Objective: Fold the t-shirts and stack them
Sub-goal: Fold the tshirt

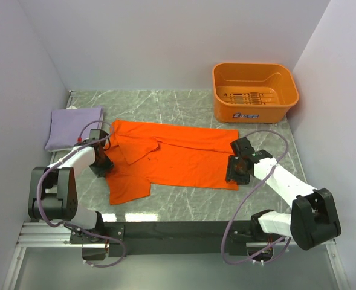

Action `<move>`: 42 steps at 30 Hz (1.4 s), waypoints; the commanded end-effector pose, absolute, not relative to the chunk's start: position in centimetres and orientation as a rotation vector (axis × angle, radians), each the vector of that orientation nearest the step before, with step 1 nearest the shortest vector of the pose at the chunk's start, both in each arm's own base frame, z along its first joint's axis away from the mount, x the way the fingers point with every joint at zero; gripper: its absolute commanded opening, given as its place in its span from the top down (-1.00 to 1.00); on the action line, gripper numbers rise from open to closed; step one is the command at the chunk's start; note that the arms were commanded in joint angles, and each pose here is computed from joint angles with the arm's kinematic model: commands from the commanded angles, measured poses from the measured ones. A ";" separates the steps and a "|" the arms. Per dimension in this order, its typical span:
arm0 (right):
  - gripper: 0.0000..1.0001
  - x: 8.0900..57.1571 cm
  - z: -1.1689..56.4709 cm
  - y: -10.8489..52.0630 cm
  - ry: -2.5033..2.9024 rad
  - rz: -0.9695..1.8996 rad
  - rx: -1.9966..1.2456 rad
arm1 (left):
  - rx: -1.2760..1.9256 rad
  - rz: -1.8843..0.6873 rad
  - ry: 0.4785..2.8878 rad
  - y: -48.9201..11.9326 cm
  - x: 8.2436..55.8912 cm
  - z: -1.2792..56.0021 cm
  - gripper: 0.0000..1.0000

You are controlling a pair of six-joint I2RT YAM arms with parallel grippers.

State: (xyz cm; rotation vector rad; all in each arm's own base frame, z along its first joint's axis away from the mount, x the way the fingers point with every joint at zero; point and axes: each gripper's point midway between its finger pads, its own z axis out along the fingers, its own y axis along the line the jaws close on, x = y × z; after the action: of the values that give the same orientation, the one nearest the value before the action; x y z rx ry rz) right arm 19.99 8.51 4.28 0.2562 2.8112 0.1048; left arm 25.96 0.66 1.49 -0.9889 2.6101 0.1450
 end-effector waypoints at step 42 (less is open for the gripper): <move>1.00 21.3 5.4 5.5 2.722 0.103 0.516 | -0.951 0.099 2.616 0.5 26.3 5.2 0.99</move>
State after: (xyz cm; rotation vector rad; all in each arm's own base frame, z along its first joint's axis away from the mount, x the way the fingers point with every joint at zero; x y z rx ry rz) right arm 19.68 5.77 3.40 0.5039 2.7868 0.0942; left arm 25.17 0.73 2.80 -0.9766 2.6486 0.1571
